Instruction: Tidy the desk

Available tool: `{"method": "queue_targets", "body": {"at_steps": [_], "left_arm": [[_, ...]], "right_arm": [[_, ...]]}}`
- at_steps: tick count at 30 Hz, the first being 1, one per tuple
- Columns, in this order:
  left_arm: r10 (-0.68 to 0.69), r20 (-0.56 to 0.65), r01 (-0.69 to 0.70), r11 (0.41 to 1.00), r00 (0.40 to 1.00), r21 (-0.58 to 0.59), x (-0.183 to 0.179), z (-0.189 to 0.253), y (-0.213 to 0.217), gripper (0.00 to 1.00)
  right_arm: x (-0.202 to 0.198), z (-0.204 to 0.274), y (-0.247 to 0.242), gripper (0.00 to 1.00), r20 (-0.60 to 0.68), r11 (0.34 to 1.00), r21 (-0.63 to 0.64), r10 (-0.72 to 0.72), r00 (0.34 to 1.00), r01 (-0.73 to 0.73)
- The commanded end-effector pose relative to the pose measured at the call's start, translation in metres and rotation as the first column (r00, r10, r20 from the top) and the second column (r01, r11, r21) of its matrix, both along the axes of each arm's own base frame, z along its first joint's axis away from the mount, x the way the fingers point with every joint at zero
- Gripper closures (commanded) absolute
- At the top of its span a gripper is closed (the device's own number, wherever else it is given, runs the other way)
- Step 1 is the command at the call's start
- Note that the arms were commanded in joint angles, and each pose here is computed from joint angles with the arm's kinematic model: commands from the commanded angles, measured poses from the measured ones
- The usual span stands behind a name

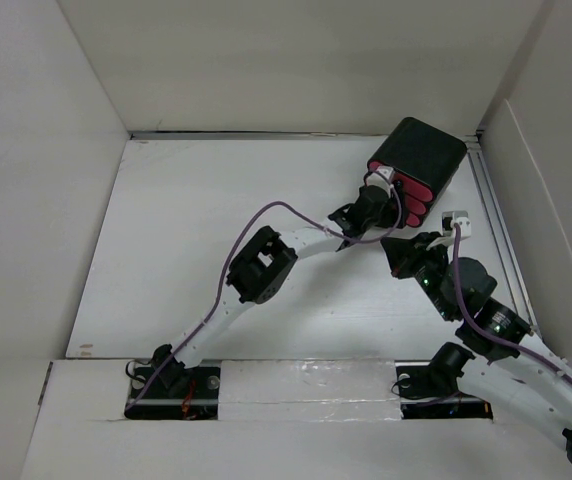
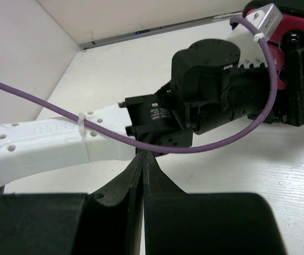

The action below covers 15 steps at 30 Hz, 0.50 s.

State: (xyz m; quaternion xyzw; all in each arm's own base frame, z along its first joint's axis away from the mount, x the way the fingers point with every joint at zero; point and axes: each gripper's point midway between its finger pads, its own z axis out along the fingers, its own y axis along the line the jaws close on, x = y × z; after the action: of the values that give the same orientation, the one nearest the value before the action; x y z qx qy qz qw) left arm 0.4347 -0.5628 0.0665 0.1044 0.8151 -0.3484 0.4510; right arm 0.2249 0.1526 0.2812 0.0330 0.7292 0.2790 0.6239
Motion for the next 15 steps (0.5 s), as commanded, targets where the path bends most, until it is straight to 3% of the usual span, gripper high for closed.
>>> {"method": "queue_targets", "body": {"at_steps": [1,3,5,6,8,9,11,12,14,15], "left_arm": [[-0.003,0.053,0.008,0.996,0.999,-0.089,-0.001,0.029,0.0,0.31],[0.005,0.082,0.005,0.994,0.997,-0.114,-0.003,0.051,0.005,0.3],[0.0,0.073,0.006,0.996,0.997,-0.086,-0.012,0.043,0.017,0.28],[0.003,0.109,0.011,0.992,0.994,-0.124,-0.014,0.071,0.02,0.27],[-0.01,0.103,0.02,0.995,0.995,-0.099,-0.027,0.063,0.035,0.26],[-0.008,0.145,0.029,0.989,0.989,-0.146,-0.03,0.095,0.039,0.23],[-0.013,0.147,0.032,0.992,0.989,-0.125,-0.042,0.09,0.054,0.21],[-0.007,0.192,0.039,0.985,0.981,-0.168,-0.045,0.123,0.06,0.19],[-0.033,0.213,0.064,0.988,0.976,-0.14,-0.062,0.124,0.069,0.16],[-0.029,0.262,0.078,0.981,0.965,-0.178,-0.068,0.158,0.076,0.14]], "right_arm": [[0.002,0.025,-0.006,0.95,0.051,0.999,0.028,-0.026,0.998,0.025],[0.002,0.026,-0.006,0.95,0.052,0.999,0.029,-0.026,0.998,0.025],[0.002,0.026,-0.006,0.95,0.053,0.999,0.029,-0.023,0.998,0.022],[0.002,0.027,-0.005,0.95,0.055,0.999,0.029,-0.022,0.998,0.02],[0.002,0.028,-0.005,0.92,0.057,0.999,0.03,-0.019,0.998,0.017],[0.002,0.028,-0.004,0.86,0.058,1.0,0.028,-0.016,0.998,0.014],[0.003,0.028,-0.001,0.78,0.06,1.0,0.028,-0.008,0.998,0.006],[0.003,0.03,0.0,0.67,0.063,1.0,0.03,-0.005,0.998,0.003],[0.003,0.03,0.003,0.56,0.062,1.0,0.025,0.007,0.998,-0.009],[0.003,0.03,0.003,0.47,0.064,1.0,0.02,0.011,0.998,-0.012]]}}
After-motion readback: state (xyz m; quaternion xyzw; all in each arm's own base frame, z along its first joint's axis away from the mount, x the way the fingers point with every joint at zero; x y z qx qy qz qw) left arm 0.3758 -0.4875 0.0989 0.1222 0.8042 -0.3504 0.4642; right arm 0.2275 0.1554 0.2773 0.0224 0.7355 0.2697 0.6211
